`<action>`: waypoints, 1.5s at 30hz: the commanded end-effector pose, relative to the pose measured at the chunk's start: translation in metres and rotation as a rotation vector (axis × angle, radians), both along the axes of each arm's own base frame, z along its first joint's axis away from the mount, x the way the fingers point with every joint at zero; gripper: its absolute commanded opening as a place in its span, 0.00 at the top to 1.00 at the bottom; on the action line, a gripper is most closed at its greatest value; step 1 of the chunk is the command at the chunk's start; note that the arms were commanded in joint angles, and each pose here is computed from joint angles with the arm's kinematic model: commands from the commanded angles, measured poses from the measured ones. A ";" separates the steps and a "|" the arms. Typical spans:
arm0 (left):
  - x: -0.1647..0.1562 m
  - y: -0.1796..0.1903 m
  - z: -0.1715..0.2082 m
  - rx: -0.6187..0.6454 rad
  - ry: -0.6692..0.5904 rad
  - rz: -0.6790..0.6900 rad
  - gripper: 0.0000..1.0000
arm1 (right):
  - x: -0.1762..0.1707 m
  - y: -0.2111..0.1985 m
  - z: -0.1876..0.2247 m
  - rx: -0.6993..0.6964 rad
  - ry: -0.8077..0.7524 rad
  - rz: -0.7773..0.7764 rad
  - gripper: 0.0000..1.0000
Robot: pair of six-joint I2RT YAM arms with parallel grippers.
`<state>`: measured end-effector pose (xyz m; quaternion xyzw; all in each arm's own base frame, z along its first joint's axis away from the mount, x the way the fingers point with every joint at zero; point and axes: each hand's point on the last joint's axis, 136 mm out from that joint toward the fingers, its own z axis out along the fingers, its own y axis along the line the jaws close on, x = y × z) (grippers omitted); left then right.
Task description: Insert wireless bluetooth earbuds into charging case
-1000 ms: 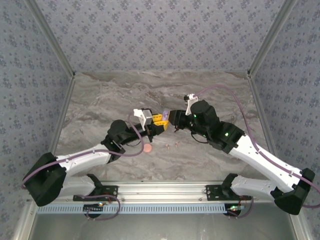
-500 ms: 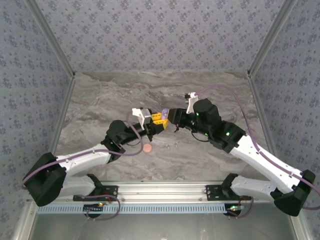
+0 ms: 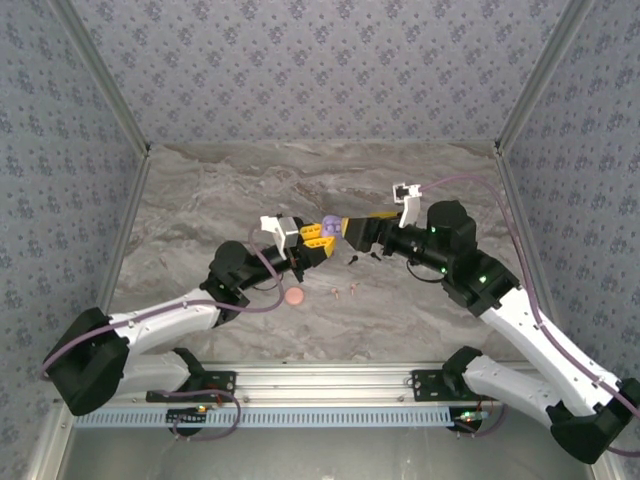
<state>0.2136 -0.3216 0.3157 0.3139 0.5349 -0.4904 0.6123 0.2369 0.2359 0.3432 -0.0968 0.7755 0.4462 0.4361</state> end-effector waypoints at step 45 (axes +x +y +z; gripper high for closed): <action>0.010 0.008 0.007 0.005 0.077 0.078 1.00 | -0.003 -0.031 0.005 -0.181 -0.105 -0.090 0.05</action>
